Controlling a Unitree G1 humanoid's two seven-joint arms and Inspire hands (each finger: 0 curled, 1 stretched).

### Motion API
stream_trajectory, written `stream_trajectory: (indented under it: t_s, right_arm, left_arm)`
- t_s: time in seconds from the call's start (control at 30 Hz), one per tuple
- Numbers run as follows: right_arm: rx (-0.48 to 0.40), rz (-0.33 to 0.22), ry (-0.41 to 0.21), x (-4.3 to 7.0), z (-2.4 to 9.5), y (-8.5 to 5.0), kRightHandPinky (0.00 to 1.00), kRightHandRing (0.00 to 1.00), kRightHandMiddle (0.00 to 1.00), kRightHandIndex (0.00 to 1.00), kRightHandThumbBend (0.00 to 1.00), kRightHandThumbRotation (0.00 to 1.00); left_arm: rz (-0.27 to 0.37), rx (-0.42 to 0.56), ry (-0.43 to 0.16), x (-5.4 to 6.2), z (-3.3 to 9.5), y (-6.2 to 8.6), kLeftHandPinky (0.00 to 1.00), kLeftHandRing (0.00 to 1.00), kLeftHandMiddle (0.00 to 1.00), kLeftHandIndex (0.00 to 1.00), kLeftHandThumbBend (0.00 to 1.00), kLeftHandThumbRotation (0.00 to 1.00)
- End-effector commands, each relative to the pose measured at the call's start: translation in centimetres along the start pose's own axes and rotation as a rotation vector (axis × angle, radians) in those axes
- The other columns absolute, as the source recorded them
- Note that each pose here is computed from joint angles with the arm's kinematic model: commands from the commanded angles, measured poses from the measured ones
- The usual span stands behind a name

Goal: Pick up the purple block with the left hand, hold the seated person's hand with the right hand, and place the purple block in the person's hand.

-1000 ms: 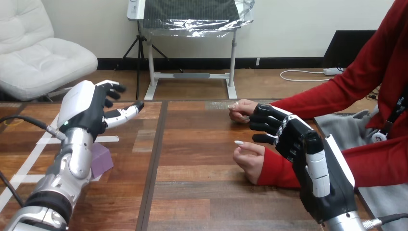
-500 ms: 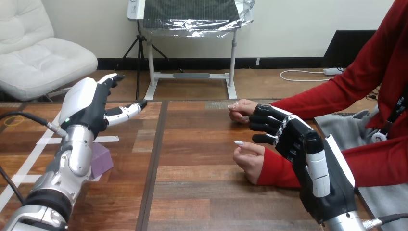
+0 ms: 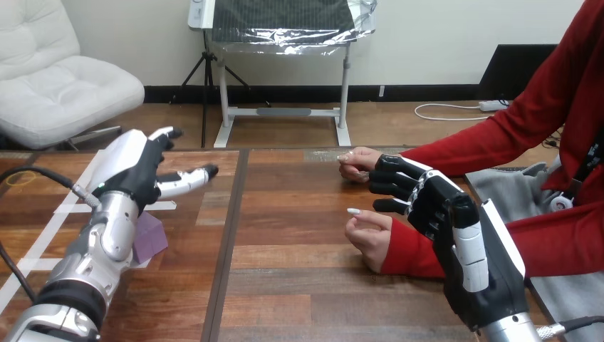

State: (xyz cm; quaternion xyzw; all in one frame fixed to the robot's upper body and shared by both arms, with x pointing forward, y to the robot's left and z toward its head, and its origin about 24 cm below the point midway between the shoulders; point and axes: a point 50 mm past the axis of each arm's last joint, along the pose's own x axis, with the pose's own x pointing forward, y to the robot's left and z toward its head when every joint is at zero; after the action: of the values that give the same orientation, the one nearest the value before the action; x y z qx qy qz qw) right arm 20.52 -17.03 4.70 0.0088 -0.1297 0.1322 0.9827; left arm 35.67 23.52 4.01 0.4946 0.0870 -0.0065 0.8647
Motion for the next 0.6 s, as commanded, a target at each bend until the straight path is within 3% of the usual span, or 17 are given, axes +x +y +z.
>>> stream_trajectory:
  t_s: [0.0, 0.57]
  right_arm:
    - [-0.016, 0.016, -0.103, 1.8, 1.8, 0.0, 0.72, 0.78, 0.77, 0.77, 0.85, 1.0]
    - [-0.01, 0.015, -0.101, 1.7, 1.9, -0.1, 0.7, 0.77, 0.77, 0.78, 0.85, 1.0]
  left_arm:
    - [0.035, 0.058, -0.037, 0.6, 0.8, 1.9, 0.71, 0.81, 0.85, 0.87, 0.71, 0.55]
    - [-0.013, 0.15, 0.012, 0.3, -0.4, 1.2, 0.76, 0.82, 0.85, 0.84, 0.74, 0.56]
